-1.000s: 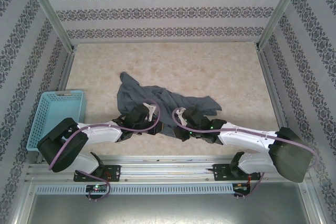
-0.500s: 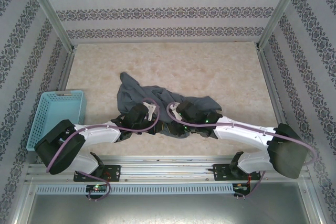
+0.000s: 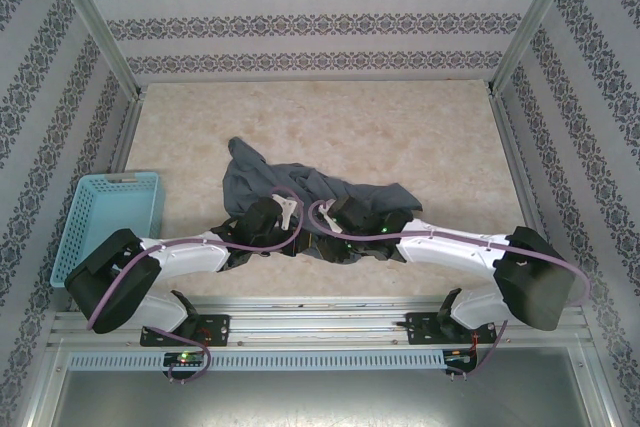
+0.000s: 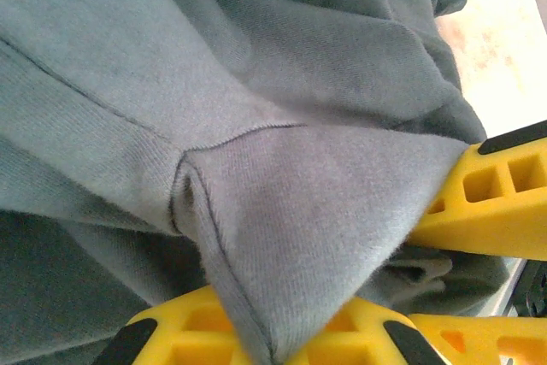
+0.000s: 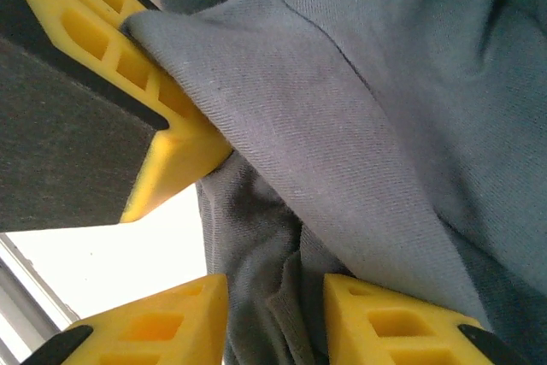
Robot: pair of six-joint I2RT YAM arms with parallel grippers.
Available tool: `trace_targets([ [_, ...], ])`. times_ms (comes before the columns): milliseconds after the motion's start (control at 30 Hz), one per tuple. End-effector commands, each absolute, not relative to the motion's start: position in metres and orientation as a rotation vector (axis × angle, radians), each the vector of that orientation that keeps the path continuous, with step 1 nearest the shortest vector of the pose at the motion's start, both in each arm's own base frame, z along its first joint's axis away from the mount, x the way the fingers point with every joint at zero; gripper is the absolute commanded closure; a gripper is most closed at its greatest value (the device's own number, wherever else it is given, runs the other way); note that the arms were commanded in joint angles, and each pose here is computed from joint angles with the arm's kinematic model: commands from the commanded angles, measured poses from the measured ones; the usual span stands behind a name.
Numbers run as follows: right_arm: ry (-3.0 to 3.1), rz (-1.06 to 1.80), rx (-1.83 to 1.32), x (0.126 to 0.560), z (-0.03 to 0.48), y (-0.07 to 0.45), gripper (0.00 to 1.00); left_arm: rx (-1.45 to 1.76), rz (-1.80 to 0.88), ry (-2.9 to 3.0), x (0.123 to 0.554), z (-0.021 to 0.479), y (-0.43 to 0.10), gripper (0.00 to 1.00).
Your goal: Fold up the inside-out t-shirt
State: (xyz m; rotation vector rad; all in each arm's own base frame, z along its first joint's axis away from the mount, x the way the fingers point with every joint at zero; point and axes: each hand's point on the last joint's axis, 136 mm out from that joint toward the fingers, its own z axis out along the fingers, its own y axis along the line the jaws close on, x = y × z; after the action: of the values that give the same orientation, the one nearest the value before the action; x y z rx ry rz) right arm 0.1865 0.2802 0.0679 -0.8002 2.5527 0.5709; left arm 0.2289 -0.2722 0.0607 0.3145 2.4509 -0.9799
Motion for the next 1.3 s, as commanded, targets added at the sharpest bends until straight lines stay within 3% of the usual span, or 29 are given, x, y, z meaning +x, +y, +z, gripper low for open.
trace_targets([
  [0, 2.541, 0.513, -0.827, 0.189, 0.070, 0.280, 0.68, 0.354, -0.995, 2.424, 0.227, 0.070, -0.277, 0.90],
  [133, 2.519, 0.520, -0.819, 0.189, 0.077, 0.280, 0.81, 0.353, -0.991, 2.433, 0.226, 0.068, -0.277, 0.90],
  [467, 2.468, 0.569, -0.821, 0.183, 0.099, 0.278, 1.00, 0.351, -0.991, 2.434, 0.228, 0.067, -0.278, 0.90],
  [700, 2.388, 0.651, -0.823, 0.170, 0.120, 0.274, 1.00, 0.345, -0.939, 2.464, 0.231, 0.060, -0.275, 0.90],
  [1100, 2.380, 0.606, -0.582, 0.164, 0.122, 0.223, 1.00, 0.330, -0.884, 2.474, 0.236, 0.060, -0.270, 0.89],
  [1267, 2.380, 0.557, -0.407, 0.171, 0.120, 0.190, 1.00, 0.344, -0.827, 2.466, 0.235, 0.068, -0.262, 0.83],
])
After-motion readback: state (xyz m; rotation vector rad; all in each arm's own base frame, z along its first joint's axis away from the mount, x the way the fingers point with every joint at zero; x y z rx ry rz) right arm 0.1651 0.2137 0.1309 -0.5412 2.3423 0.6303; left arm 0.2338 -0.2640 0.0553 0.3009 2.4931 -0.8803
